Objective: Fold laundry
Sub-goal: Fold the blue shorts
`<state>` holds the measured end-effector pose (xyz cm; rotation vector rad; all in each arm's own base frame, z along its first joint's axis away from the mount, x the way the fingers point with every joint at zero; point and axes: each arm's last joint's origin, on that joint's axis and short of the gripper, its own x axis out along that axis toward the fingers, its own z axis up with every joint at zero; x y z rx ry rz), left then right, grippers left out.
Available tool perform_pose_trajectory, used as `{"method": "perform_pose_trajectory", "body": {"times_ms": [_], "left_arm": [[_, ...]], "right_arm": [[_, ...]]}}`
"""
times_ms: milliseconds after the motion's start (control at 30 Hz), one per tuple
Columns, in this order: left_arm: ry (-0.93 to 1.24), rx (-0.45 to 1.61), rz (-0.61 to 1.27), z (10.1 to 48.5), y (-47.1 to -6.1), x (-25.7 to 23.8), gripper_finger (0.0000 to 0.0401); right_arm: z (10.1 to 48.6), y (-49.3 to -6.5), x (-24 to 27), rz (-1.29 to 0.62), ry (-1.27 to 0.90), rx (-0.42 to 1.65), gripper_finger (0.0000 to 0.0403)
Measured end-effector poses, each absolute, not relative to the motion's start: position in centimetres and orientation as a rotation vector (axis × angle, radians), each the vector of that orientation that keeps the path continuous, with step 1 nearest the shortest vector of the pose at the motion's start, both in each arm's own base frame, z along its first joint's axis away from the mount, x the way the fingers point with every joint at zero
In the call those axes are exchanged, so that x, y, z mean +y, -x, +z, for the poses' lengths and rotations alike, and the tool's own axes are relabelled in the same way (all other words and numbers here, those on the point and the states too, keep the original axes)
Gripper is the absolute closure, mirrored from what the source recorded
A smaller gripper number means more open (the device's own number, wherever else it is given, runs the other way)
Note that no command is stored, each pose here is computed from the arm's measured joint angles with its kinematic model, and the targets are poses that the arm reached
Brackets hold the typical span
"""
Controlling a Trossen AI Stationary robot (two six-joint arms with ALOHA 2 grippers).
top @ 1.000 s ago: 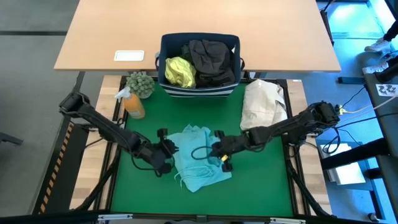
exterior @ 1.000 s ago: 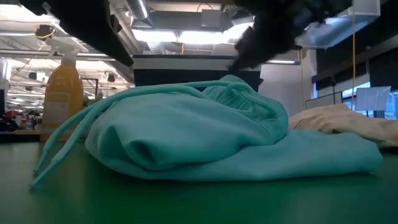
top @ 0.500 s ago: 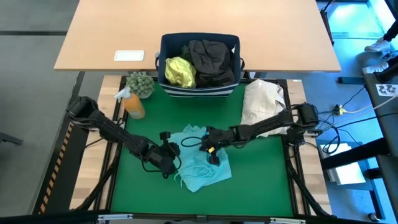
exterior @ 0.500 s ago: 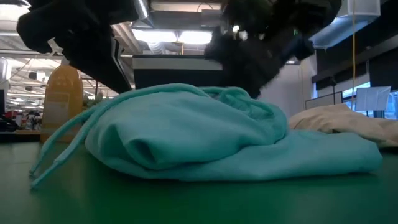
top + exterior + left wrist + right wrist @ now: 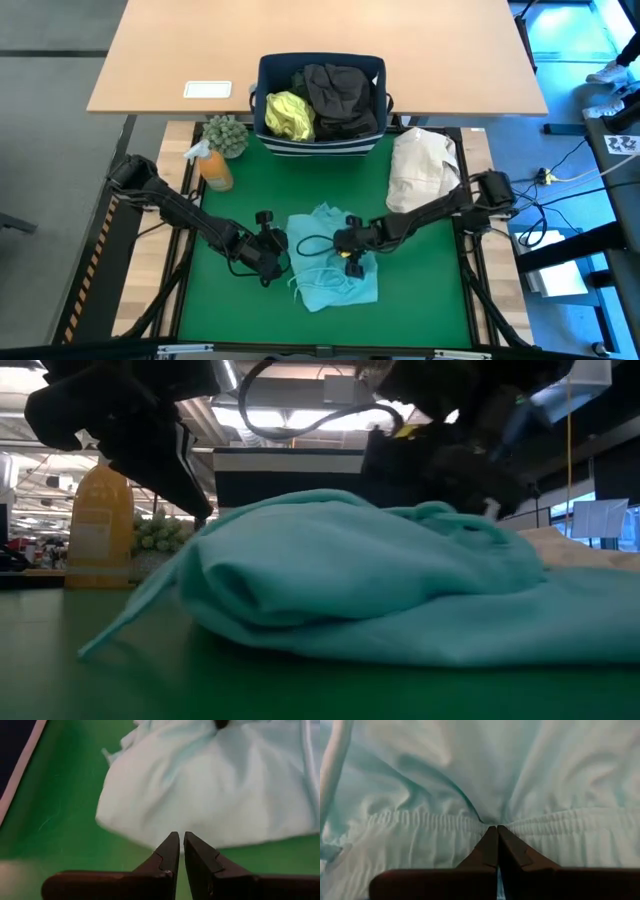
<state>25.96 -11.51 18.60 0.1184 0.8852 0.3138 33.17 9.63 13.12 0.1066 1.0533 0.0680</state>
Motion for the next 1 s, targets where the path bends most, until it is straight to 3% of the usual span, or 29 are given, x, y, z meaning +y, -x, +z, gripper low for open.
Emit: {"method": "perform_pose_trajectory", "body": {"times_ms": [333,533,700,1000], "left_arm": [[-0.120,0.887,0.312,18.6,-25.9,-11.6,0.0377],[-0.122,0.887,0.310,18.6,-25.9,-11.6,0.0377],[-0.121,0.886,0.310,18.6,-25.9,-11.6,0.0377],[-0.110,0.870,0.306,18.7,-26.0,-11.7,0.0377]], "right_arm": [[15.9,-27.3,12.1,-0.020,-0.107,1.331,0.0401],[21.1,-25.3,12.7,-0.010,-0.130,1.125,0.0401],[23.5,-26.5,12.1,-0.013,-0.074,0.865,0.0400],[21.2,-32.1,9.7,0.130,-0.102,0.723,0.0400]]}}
